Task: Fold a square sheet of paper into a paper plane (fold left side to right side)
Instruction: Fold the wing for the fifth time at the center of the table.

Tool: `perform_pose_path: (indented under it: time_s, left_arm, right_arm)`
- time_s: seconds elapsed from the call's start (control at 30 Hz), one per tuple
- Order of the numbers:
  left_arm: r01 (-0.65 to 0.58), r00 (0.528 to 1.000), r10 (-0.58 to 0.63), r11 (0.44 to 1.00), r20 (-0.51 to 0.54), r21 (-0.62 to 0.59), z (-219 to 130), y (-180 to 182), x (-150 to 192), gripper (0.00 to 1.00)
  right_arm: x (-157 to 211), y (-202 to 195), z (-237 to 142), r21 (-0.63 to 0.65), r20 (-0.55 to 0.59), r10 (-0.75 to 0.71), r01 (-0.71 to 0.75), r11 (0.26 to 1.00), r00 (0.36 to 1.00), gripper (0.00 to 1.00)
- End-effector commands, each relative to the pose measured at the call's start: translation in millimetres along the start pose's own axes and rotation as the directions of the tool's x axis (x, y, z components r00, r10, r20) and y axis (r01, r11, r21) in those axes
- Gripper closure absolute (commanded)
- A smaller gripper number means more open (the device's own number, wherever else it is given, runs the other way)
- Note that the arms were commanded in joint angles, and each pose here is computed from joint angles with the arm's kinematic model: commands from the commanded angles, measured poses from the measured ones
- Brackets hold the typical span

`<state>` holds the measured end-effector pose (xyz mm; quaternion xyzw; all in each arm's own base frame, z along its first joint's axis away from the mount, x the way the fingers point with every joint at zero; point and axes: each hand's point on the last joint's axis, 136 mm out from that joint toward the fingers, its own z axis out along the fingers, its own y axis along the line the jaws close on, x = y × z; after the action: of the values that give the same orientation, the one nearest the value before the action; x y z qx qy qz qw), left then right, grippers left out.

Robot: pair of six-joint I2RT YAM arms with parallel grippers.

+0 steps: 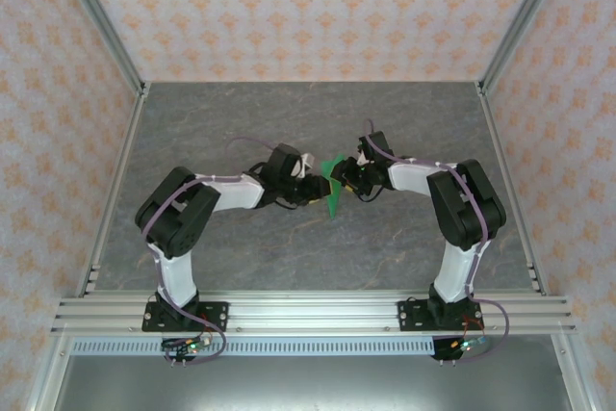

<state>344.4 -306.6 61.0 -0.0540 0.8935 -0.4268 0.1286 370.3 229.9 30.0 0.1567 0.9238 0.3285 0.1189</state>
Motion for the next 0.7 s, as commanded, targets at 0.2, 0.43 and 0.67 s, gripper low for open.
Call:
perform_pose_path:
  time_s: [0.2,0.43,0.67]
  left_arm:
    - [0.051,0.998,-0.052,0.998,0.033,0.037,-15.9,0.1,-44.1,0.6]
    - [0.088,0.996,-0.09,0.994,0.026,0.068,9.2,-3.5,-71.5,0.64]
    - [0.121,0.992,-0.122,0.992,0.025,0.039,17.0,11.9,-73.3,0.65]
  right_arm:
    - [13.0,-36.4,11.7,0.128,-0.035,0.028,-0.024,0.992,0.999,0.54]
    - [14.1,-37.5,11.3,0.13,-0.036,0.029,-0.024,0.991,0.999,0.54]
    - [14.5,-38.7,11.9,0.13,-0.038,0.032,-0.027,0.991,0.999,0.54]
